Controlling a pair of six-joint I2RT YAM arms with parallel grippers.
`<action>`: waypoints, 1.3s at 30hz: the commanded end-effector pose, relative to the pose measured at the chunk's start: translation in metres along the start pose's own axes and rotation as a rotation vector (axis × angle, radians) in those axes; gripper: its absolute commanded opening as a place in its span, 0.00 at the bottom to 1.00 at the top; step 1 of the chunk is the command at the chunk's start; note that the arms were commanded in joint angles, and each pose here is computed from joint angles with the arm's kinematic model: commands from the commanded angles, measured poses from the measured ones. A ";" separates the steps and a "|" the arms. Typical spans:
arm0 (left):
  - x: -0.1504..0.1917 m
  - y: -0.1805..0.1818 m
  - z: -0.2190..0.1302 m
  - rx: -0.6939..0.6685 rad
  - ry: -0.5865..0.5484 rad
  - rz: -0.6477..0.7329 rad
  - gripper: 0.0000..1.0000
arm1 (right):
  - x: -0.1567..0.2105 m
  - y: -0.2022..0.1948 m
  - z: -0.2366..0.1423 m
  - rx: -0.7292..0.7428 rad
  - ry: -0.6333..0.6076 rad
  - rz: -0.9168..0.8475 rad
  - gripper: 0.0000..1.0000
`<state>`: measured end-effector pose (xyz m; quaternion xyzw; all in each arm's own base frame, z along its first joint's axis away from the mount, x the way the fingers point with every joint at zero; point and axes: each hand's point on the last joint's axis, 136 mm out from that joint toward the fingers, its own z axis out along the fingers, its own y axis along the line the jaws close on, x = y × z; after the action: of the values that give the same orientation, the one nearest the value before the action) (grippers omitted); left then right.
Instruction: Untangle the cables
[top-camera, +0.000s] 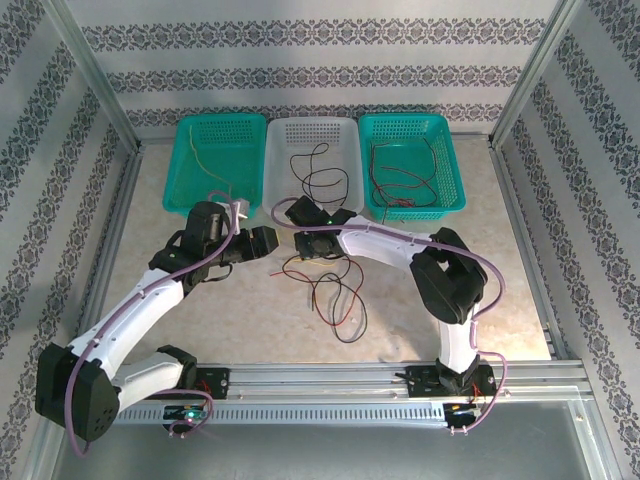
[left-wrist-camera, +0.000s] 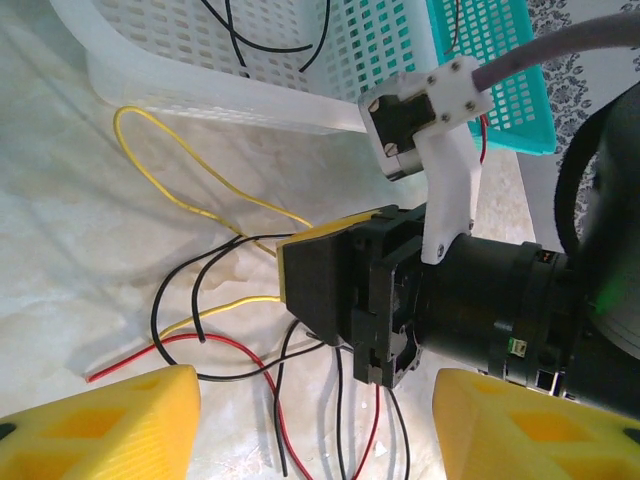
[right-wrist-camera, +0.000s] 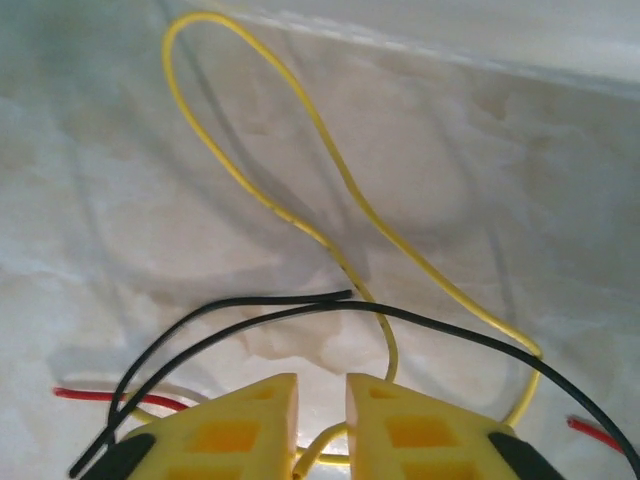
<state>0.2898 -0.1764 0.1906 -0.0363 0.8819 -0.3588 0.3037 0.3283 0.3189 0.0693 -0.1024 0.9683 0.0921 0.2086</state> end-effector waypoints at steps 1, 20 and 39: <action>0.006 0.004 -0.004 -0.023 0.006 0.016 0.63 | -0.007 0.001 -0.010 0.016 -0.020 -0.003 0.12; -0.024 -0.062 -0.012 0.324 -0.090 -0.110 0.72 | -0.069 0.038 -0.191 -0.370 -0.393 0.151 0.00; -0.061 -0.043 -0.043 0.181 -0.220 -0.105 0.75 | -0.039 0.043 -0.232 -0.436 -0.444 0.063 0.00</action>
<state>0.3059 -0.1831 0.2570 -0.1031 0.7965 -0.4843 0.3469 0.2716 0.3193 0.2986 -0.0721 0.8615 0.3376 0.3724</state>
